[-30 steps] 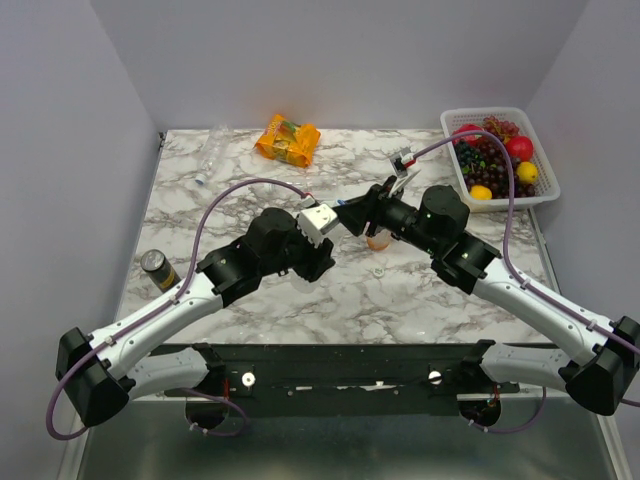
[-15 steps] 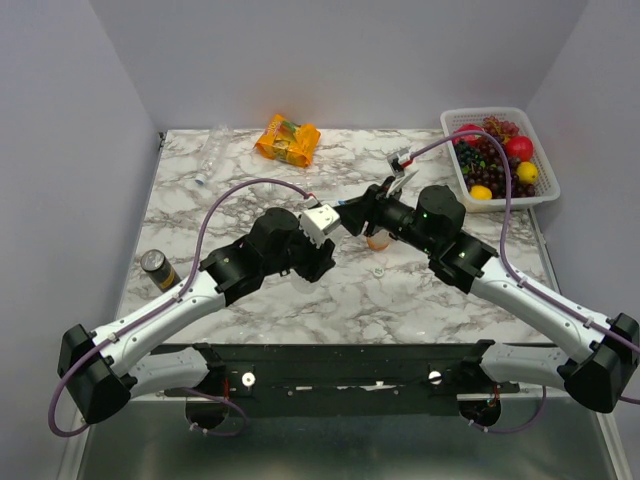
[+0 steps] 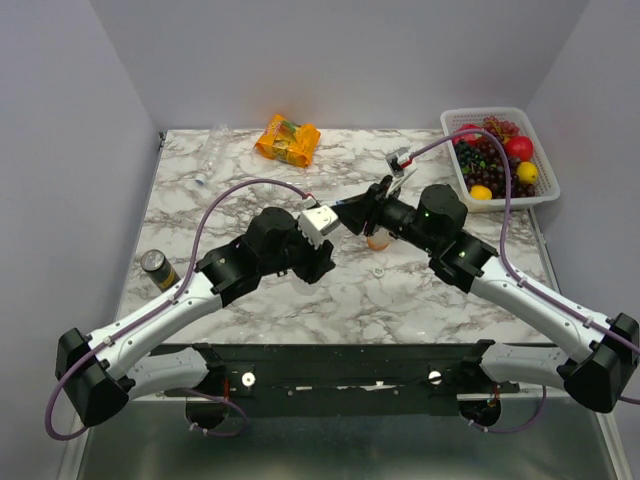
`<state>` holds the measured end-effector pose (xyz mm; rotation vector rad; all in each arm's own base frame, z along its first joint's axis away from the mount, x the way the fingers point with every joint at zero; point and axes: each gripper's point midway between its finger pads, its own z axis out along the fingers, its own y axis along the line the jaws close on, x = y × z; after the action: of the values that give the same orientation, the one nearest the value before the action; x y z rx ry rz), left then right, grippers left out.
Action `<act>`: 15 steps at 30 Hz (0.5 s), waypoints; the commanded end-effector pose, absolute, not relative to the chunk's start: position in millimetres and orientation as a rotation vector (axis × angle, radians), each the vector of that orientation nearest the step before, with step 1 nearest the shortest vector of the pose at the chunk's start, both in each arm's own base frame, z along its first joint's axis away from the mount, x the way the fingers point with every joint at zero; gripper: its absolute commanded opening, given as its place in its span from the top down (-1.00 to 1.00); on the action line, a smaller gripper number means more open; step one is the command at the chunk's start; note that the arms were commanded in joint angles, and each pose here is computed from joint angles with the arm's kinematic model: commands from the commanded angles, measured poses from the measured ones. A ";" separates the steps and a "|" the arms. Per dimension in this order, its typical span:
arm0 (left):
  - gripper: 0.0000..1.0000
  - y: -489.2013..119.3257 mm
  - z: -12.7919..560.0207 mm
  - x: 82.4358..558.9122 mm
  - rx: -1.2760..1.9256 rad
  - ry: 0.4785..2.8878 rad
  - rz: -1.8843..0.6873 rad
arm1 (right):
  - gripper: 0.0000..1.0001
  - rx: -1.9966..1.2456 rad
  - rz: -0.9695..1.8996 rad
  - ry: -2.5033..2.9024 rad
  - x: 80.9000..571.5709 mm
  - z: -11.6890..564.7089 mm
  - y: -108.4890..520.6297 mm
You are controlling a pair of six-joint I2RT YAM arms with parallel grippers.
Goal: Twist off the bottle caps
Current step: Unscrew the bottle cap from the plastic bottle.
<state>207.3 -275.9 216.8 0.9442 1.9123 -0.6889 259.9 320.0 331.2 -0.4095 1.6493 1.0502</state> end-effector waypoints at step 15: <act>0.20 -297.4 296.1 94.2 1.357 1.376 -1.391 | 0.69 -1.061 1.511 1.225 157.0 354.4 312.9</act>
<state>131.0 -289.5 262.9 1.1984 1.6578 -1.1755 181.5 318.6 378.6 -0.9122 1.2492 1.3816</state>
